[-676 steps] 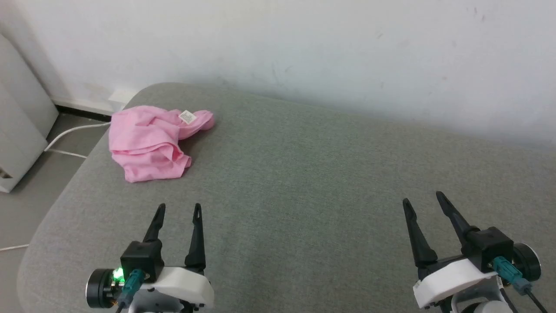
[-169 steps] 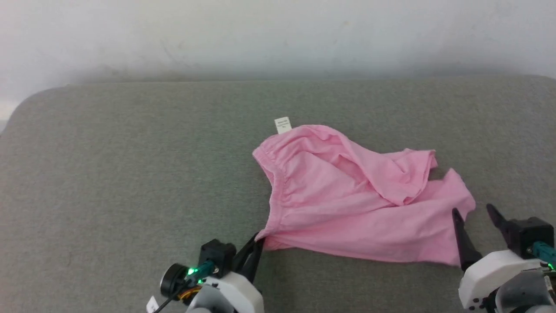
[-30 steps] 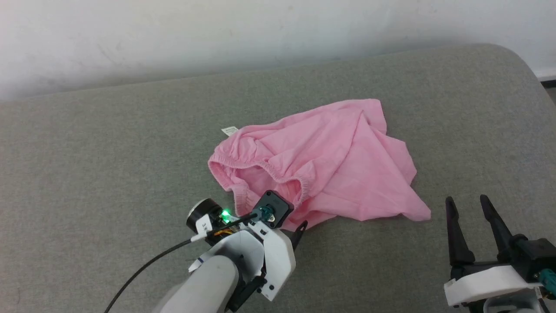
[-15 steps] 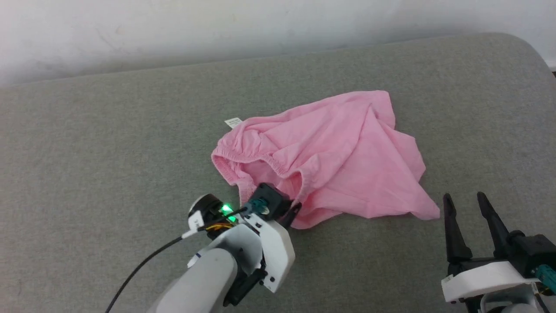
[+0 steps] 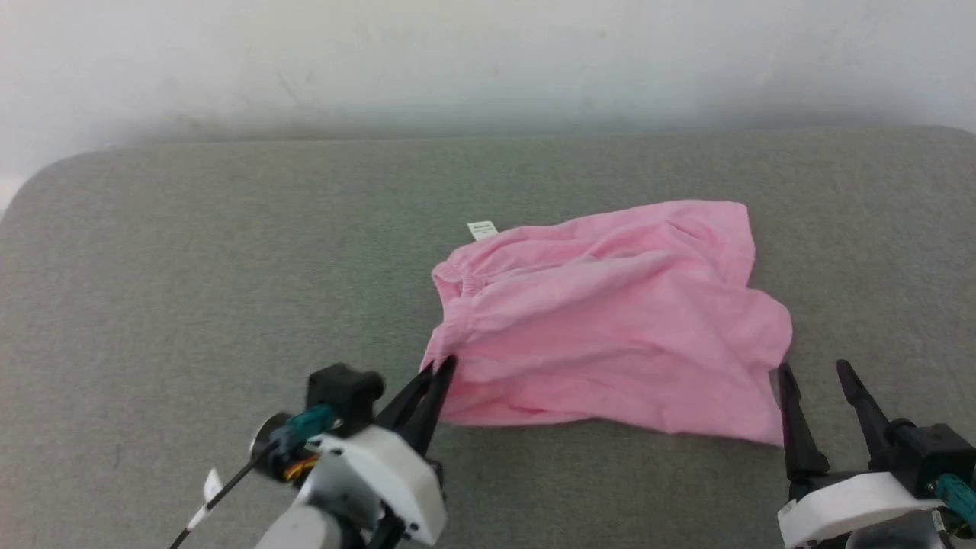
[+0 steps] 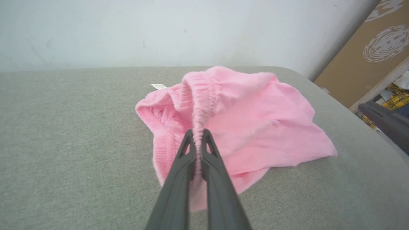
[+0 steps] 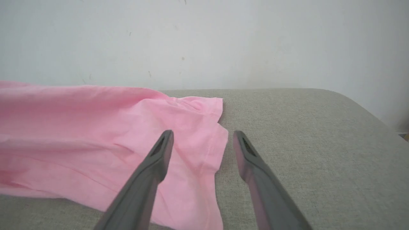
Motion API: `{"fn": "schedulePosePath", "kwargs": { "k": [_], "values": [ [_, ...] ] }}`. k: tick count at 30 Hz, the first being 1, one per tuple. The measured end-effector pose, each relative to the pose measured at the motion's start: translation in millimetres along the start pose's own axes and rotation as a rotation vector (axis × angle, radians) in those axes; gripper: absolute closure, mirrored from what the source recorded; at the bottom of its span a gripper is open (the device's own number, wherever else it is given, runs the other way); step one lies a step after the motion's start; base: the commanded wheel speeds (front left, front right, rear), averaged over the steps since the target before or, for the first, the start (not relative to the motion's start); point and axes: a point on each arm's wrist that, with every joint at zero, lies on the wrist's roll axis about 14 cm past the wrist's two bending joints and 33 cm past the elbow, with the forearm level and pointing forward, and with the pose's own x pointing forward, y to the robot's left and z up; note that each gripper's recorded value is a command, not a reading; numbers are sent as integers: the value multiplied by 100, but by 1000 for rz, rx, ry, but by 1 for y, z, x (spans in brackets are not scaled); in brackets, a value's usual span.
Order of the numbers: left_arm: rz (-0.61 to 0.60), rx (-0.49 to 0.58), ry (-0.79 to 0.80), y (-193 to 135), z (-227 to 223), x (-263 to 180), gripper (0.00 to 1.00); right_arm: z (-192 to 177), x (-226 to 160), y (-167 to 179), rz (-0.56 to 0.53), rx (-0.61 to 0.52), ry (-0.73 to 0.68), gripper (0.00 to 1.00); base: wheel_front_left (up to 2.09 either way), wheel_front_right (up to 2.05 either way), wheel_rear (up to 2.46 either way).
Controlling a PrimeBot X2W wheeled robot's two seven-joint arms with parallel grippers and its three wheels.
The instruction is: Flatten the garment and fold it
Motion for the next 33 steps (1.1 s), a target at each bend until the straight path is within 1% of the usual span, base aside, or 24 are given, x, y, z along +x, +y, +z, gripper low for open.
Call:
{"fn": "schedulePosePath", "kwargs": {
  "k": [4, 6, 12, 13, 14, 15, 19, 22, 25, 29, 31, 33],
  "values": [
    [127, -65, 6, 29, -10, -32, 100, 2, 5, 14, 45, 1, 2, 0, 0, 0, 0],
    [170, -69, 31, 41, -20, -47, 100, 1, 7, 22, 69, 2, 12, 0, 0, 0, 0],
    [257, -88, 183, 62, -76, -82, 100, -10, 9, 40, 124, 2, 75, 0, 0, 0, 0],
    [268, -90, 196, 65, -82, -86, 96, -13, 9, 43, 130, 2, 89, 0, 0, 0, 0],
    [277, -94, 203, 67, -86, -88, 53, -15, 8, 44, 134, 2, 99, 0, 0, 0, 0],
    [284, -92, 204, 68, -89, -90, 0, -17, 8, 45, 136, 1, 109, 0, 0, 0, 0],
    [300, -89, 133, 68, -81, -89, 0, -22, 4, 46, 141, -7, 144, 0, 0, 0, 0],
    [298, -64, 36, 68, -61, -86, 0, -29, -2, 46, 143, -11, 195, 0, 0, 0, 0],
    [291, -30, -84, 67, -33, -85, 0, -41, -14, 43, 134, 1, 284, 0, 0, 0, 0],
    [316, 67, -219, 71, 0, -86, 0, -61, -35, 28, 94, 0, 438, 0, 0, 0, 0],
    [322, 128, -241, 71, 8, -86, 0, -65, -44, 24, 84, 1, 493, 0, 0, 0, 0],
    [322, 147, -252, 70, 11, -84, 0, -64, -46, 24, 82, 13, 524, 0, 0, 0, 0]
  ]
}}
